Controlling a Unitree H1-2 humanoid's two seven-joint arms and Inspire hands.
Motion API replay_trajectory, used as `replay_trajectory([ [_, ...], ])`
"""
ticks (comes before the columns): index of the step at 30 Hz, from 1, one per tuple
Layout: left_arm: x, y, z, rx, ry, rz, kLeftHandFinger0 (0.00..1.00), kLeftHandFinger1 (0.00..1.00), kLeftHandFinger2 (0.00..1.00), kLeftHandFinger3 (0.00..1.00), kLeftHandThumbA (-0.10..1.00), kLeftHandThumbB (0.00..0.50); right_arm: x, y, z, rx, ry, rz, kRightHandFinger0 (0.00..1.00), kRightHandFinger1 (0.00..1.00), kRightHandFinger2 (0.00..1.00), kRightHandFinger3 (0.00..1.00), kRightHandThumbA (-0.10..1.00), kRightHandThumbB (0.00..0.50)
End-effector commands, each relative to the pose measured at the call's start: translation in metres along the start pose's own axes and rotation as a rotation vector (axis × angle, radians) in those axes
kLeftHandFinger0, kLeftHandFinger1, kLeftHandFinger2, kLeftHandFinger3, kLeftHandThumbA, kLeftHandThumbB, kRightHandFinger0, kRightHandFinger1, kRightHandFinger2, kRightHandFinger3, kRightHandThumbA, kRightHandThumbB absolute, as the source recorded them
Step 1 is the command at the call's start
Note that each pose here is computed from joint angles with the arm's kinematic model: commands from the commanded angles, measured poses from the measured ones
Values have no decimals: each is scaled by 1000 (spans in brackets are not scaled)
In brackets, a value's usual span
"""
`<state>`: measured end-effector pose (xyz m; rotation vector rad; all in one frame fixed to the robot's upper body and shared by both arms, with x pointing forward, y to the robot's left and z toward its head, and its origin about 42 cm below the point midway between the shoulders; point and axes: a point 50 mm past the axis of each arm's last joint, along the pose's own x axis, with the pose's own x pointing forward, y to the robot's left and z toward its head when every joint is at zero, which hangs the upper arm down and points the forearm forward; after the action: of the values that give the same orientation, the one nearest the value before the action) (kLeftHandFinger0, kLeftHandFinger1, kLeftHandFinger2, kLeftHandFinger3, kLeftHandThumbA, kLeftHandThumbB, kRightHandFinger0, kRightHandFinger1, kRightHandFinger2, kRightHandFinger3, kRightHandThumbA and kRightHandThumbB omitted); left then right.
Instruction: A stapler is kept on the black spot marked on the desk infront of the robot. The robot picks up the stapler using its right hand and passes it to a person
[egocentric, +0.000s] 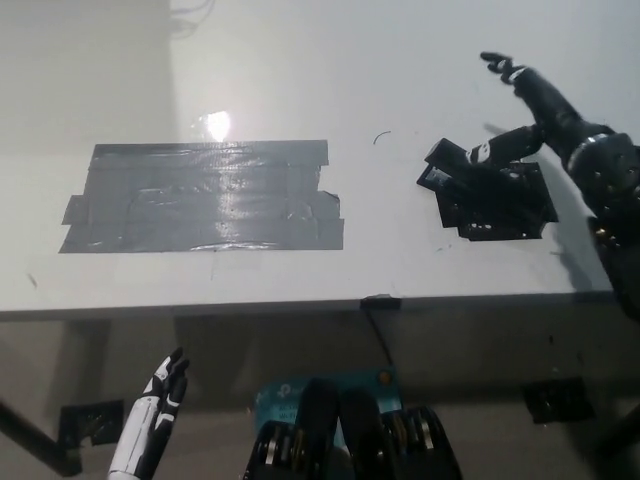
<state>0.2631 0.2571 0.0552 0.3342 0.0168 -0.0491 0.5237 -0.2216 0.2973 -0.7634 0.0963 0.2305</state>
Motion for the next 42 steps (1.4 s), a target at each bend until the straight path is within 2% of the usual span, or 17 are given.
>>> replay_trajectory([
  [1, 3, 2, 7, -5, -50, 7, 1000, 1000, 1000, 1000, 1000, 430, 16, -13, 30, -60, 7, -11, 1000, 1000, 1000, 1000, 1000, 353],
  [6, 4, 3, 8, 6, -48, 5, 1000, 1000, 1000, 1000, 1000, 450, 26, -3, 28, -129, 38, 6, 1000, 1000, 1000, 1000, 1000, 336],
  [15, 5, 5, 10, 11, -51, -1, 1000, 1000, 1000, 1000, 1000, 447, 33, 4, 12, -203, 105, 30, 1000, 1000, 1000, 1000, 1000, 312],
  [27, 6, 3, 10, 18, -42, -12, 1000, 1000, 1000, 1000, 1000, 435, 36, 14, 7, -204, 126, 59, 1000, 1000, 1000, 1000, 1000, 354],
  [36, 7, 4, 9, 13, -39, -16, 1000, 1000, 1000, 1000, 1000, 425, 37, 19, 5, -199, 121, 69, 1000, 1000, 1000, 1000, 1000, 352],
  [39, 7, 4, 8, 10, -37, -19, 1000, 1000, 1000, 1000, 1000, 426, 37, 20, 2, -173, 116, 87, 1000, 1000, 1000, 1000, 1000, 338],
  [41, 7, 4, 9, 19, -42, -22, 1000, 1000, 1000, 1000, 1000, 423, 40, 20, -2, -129, 104, 103, 1000, 1000, 1000, 1000, 1000, 308],
  [42, 7, 4, 9, 21, -43, -25, 1000, 1000, 1000, 1000, 1000, 423, 40, 20, -3, -128, 94, 100, 1000, 963, 979, 909, 928, 240],
])
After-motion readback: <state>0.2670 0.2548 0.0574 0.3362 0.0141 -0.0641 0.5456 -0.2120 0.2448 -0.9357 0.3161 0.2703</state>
